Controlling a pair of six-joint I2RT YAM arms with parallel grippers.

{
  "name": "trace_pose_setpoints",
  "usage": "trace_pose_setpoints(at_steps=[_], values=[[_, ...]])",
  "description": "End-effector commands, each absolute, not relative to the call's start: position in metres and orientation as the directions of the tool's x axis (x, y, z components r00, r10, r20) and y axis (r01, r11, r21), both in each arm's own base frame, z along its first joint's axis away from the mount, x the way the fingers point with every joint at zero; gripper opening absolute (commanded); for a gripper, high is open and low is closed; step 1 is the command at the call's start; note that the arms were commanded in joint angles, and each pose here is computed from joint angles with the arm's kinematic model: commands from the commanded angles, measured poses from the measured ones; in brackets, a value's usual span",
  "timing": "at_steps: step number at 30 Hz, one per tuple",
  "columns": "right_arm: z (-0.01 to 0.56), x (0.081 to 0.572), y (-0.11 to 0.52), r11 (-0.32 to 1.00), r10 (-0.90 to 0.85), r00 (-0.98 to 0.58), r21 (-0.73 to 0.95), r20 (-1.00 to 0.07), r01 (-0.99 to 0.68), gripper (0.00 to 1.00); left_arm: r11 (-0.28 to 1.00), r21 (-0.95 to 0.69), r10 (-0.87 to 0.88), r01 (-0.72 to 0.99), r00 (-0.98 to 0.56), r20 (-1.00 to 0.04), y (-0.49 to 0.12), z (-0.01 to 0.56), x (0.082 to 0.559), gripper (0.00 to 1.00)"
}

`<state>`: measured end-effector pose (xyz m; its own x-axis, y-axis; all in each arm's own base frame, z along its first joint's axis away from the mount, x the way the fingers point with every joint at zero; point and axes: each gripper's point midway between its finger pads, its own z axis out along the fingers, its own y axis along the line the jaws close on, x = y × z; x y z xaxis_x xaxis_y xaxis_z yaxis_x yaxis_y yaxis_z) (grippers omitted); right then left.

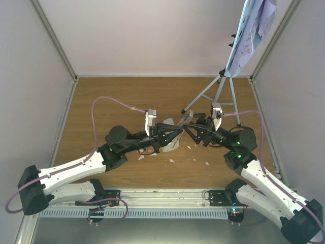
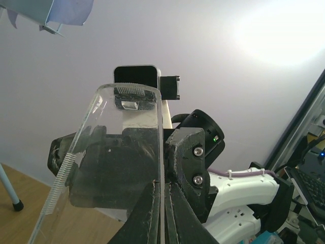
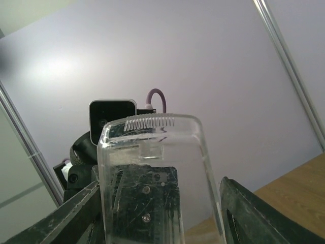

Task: Pack up the instrument practice props

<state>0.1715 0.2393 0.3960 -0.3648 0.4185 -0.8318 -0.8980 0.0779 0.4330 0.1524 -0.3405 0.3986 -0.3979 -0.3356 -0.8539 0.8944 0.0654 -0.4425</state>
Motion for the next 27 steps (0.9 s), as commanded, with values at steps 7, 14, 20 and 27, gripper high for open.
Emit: trace_pose_setpoints(at_steps=[7, 14, 20, 27], values=[[0.410, 0.169, 0.237, 0.090, 0.438, -0.313, 0.387, -0.843, -0.918, 0.46, 0.042, -0.387, -0.378, 0.921, -0.343, -0.860, -0.339, 0.410, 0.149, 0.00], [0.407, 0.171, 0.236, 0.127, 0.432, -0.276, 0.361, -0.858, -0.924, 0.40, 0.062, -0.396, -0.369, 0.916, -0.347, -0.862, -0.341, 0.407, 0.154, 0.13], [0.391, 0.186, 0.229, 0.305, 0.378, -0.181, 0.307, -0.908, -0.902, 0.40, 0.184, -0.378, -0.345, 0.907, -0.301, -0.889, -0.328, 0.403, 0.163, 0.96], [0.346, 0.204, 0.213, 0.520, 0.245, -0.074, 0.196, -0.967, -0.831, 0.41, 0.335, -0.330, -0.019, 0.883, -0.344, -0.939, -0.323, 0.374, 0.211, 0.99]])
